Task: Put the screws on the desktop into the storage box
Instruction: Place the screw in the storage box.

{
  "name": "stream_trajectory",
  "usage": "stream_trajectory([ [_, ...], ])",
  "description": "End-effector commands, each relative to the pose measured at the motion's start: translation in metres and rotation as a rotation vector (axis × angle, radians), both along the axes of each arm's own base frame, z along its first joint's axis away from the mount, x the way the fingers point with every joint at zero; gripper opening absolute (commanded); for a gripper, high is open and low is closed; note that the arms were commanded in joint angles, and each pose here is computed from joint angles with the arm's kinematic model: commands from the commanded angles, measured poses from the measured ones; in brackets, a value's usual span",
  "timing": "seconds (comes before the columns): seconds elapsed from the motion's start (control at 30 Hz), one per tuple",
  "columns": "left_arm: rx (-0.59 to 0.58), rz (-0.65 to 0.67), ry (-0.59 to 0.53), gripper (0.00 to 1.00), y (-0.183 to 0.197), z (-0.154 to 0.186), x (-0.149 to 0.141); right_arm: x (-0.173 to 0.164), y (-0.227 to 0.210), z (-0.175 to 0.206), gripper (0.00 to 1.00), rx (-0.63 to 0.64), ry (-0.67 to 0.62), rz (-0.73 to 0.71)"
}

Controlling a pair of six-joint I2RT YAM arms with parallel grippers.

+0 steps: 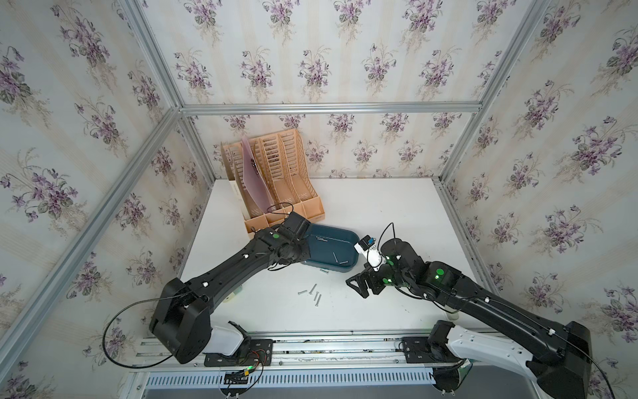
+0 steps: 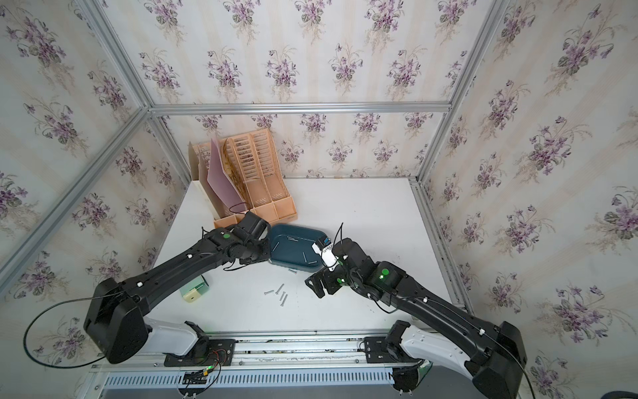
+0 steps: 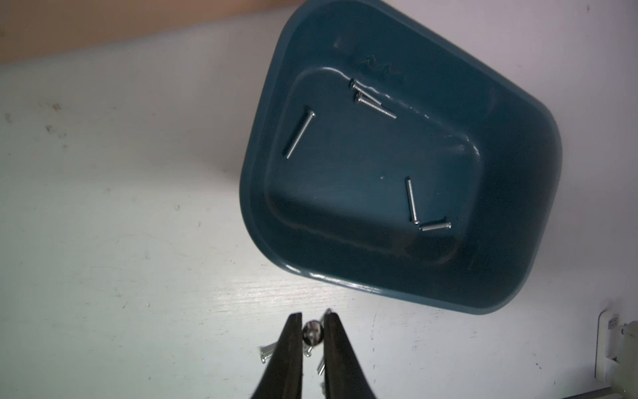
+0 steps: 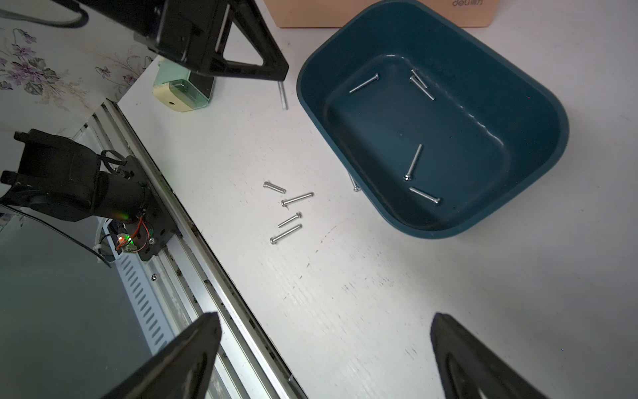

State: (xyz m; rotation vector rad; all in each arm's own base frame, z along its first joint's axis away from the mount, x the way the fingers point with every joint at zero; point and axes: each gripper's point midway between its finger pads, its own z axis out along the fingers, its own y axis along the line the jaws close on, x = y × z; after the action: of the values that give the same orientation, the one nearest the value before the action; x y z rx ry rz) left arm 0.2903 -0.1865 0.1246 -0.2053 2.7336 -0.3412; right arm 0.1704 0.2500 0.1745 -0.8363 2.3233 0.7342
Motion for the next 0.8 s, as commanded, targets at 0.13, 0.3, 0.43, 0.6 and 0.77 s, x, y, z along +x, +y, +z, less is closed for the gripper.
stream_trajectory([
  [0.13,-0.029,-0.041,-0.015,0.22,-0.02,0.0,0.029,0.002,0.003,0.006,1.0,0.02,-0.014,-0.003],
  [0.3,-0.034,-0.052,-0.02,0.27,-0.023,0.005,0.037,0.002,0.003,0.006,1.0,0.019,-0.01,-0.007],
  [0.43,-0.026,-0.06,-0.023,0.29,-0.019,0.011,0.034,0.002,0.003,0.006,1.0,0.021,-0.003,-0.005],
  [0.6,-0.015,-0.105,-0.005,0.31,-0.015,0.017,0.021,0.002,0.004,0.007,1.0,0.03,0.0,-0.009],
  [0.77,-0.005,-0.208,0.02,0.35,-0.011,0.029,-0.001,0.003,0.008,-0.004,1.0,-0.011,-0.009,-0.029],
])
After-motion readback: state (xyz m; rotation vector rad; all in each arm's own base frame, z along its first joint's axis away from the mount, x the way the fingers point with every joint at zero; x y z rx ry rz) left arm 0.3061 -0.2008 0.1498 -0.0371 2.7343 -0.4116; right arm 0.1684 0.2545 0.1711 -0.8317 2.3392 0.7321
